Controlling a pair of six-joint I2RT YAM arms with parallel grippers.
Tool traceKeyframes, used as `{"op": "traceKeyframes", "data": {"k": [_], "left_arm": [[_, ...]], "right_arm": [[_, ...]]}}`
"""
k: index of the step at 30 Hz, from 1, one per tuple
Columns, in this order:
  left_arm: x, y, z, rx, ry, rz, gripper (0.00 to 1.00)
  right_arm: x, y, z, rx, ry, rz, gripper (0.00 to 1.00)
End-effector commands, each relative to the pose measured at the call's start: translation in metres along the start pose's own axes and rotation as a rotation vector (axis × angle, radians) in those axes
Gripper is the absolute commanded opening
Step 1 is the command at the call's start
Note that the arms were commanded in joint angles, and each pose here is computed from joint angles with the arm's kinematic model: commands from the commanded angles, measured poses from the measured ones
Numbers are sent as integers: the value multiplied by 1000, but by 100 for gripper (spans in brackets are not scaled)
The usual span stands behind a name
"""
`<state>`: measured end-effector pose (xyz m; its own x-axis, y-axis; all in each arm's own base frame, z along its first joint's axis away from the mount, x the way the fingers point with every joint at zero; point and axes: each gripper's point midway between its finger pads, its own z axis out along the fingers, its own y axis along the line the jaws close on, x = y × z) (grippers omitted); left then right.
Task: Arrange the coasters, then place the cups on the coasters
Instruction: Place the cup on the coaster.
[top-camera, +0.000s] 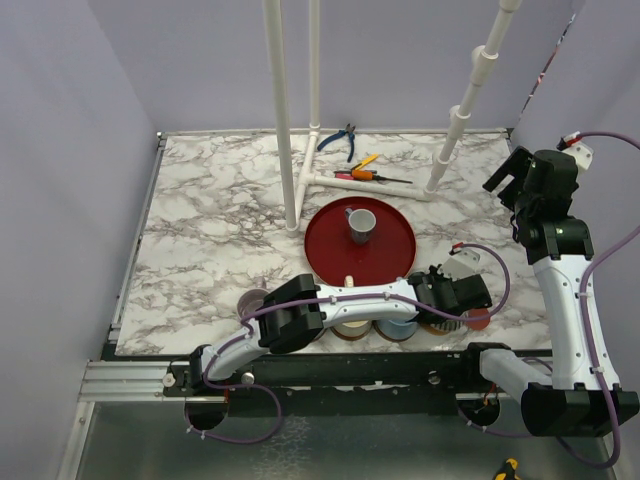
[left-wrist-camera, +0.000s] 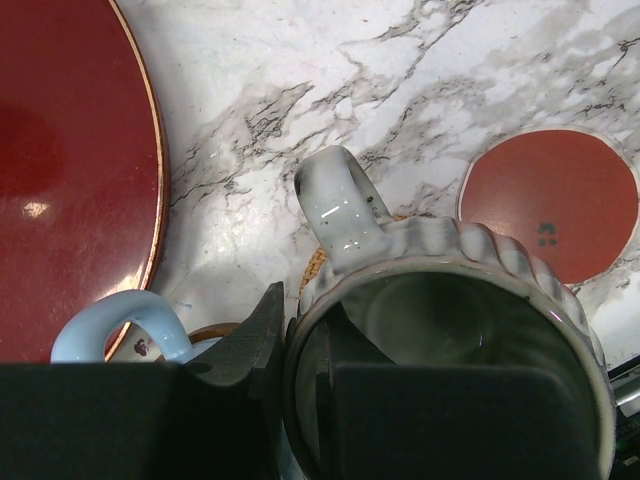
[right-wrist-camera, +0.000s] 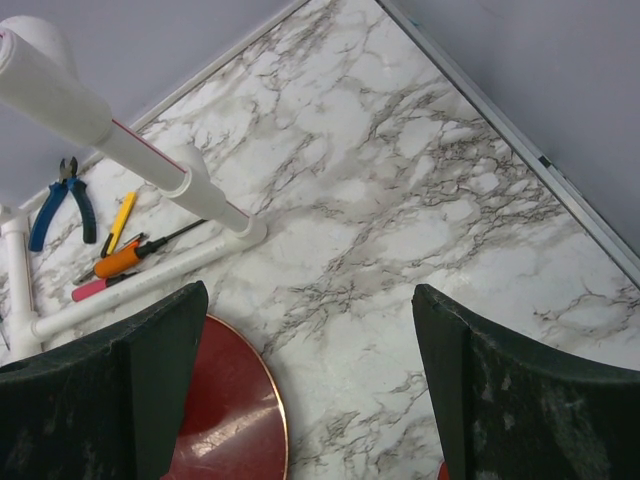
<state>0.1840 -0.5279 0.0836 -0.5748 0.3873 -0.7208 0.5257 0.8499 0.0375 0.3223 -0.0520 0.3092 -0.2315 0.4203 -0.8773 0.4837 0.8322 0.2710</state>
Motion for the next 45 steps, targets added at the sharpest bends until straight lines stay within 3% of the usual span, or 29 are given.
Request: {"op": "traceKeyframes", "data": {"k": [1, 19, 29, 45], "left_arm": [[-19, -7, -7, -5, -62, -30, 9], [-24, -7, -11, -17, -73, 8, 17], [-24, -7, -10, -20, -74, 18, 29], [-24, -9, -11, -17, -75, 22, 40]], "right_arm": [[-1, 4, -2, -27, -9, 15, 88], [-1, 5, -1, -33, -7, 14, 88], [0, 5, 0, -34, -5, 11, 88], [2, 5, 0, -36, -1, 9, 88]]}}
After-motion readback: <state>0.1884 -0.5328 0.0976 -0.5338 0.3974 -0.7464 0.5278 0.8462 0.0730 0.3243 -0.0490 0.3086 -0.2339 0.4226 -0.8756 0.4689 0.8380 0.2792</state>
